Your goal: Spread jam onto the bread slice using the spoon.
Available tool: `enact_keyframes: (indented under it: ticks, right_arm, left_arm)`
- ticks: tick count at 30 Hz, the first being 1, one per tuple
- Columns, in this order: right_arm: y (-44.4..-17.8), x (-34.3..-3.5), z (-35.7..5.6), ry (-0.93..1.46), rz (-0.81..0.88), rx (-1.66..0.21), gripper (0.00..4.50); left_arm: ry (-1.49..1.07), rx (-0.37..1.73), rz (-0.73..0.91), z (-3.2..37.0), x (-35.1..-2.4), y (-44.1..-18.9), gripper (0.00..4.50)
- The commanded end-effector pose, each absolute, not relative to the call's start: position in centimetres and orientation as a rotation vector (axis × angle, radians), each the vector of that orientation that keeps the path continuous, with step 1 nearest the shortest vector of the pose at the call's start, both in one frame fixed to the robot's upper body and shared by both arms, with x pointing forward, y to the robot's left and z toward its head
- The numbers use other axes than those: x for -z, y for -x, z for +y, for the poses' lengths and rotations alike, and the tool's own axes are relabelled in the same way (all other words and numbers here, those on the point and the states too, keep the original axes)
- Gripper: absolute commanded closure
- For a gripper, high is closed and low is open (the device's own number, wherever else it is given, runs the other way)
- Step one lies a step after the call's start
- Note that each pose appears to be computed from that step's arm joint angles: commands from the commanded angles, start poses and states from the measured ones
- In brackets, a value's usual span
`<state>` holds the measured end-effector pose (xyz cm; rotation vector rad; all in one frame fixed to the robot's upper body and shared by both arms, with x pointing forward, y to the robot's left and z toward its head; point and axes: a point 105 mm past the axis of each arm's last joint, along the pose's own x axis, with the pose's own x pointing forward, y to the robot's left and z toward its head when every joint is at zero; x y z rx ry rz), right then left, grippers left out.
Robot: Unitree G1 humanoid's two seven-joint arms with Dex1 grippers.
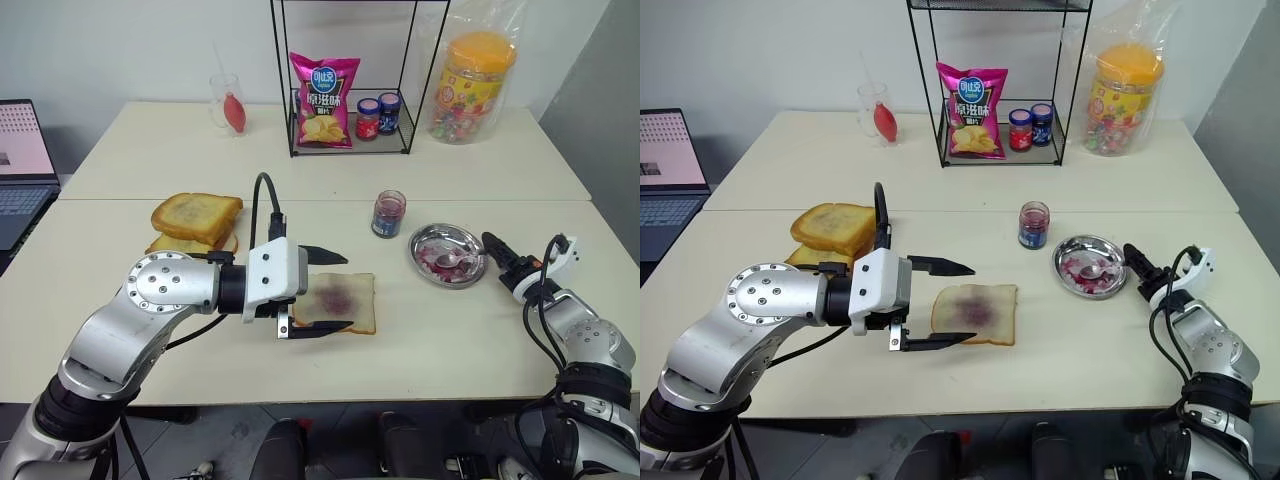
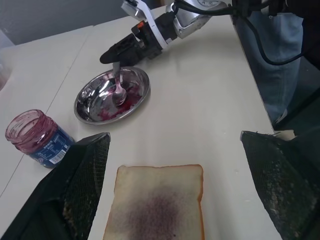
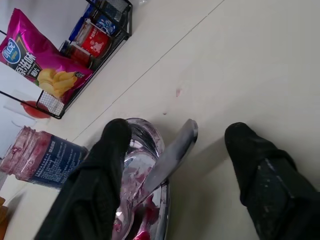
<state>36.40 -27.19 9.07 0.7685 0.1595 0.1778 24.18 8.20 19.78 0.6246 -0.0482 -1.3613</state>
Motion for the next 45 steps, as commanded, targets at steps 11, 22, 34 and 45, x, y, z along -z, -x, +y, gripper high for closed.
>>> enact_keyframes:
  ticks: [11, 22, 34, 45]
  right_arm:
    - [-36.8, -12.3, -26.7, -0.831, 0.064, -0.279, 4.49]
    - [-35.0, -19.8, -24.8, -0.687, -0.085, -0.453, 4.49]
    - [-35.2, -29.8, -17.2, -0.382, -0.274, -0.627, 4.49]
    - [-39.5, -29.0, -12.7, -0.048, -0.295, -0.673, 4.49]
  left_arm:
    - [-0.65, 1.334, -0.078, 8.6, -19.7, -24.6, 0.13]
    - [-0.525, 1.133, -0.101, 10.4, -20.3, -26.4, 0.13]
    - [-0.386, 0.89, -0.13, 11.7, -21.1, -29.0, 0.13]
    - [-0.304, 0.891, -0.112, 11.0, -21.1, -29.4, 0.13]
